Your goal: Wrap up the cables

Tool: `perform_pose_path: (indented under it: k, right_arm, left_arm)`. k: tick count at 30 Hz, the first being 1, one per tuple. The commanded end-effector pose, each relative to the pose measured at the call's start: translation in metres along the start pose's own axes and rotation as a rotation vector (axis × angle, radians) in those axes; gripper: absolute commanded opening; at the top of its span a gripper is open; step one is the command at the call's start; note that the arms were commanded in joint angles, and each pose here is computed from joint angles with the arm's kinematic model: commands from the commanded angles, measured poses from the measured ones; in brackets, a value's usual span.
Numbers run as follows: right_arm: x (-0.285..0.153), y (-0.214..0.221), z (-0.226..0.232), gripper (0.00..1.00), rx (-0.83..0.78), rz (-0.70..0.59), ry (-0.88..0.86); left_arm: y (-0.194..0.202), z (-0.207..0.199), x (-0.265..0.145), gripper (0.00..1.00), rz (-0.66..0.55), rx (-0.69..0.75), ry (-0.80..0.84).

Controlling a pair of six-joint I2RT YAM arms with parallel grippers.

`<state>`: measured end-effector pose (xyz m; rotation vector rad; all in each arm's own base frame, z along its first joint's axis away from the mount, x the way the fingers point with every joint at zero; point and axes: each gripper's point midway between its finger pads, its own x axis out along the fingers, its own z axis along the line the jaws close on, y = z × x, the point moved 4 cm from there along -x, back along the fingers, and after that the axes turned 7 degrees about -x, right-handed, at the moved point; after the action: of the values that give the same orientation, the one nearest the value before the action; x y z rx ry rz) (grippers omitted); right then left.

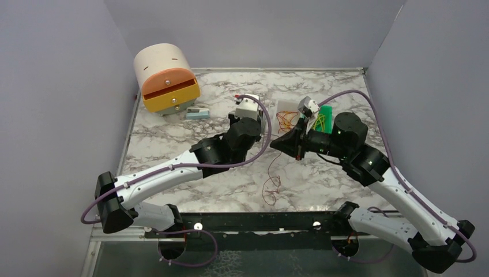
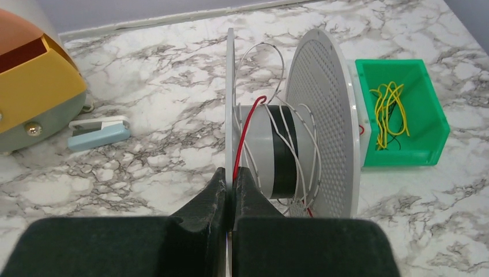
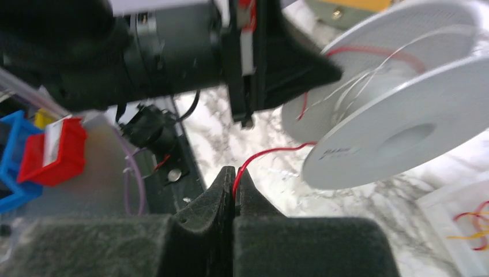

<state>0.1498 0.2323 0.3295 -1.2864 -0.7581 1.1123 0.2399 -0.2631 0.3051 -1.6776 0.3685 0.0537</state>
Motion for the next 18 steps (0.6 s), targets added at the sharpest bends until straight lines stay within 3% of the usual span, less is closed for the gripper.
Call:
perform_pose_path:
  k: [1,4,10,18]
  right_arm:
    - [-0.002,-0.012,-0.027,0.01,-0.080,0.071,0.179]
    - [0.001,-0.013,-0.043,0.01,-0.099,0.130,0.265]
    - [0.007,-0.026,-0.067,0.01,-0.186,0.120,0.385]
    - [0.017,-0.018,-0.105,0.01,-0.296,0.163,0.551]
  left_arm:
    - [0.007,0.005,-0.007,0.00,0.038,0.013,0.026]
    - [0.019,0.008,-0.013,0.00,0.099,0.046,0.058]
    - [0.040,0.013,-0.027,0.00,0.216,0.111,0.133]
    - [0.040,0.020,-0.056,0.00,0.295,0.142,0.262]
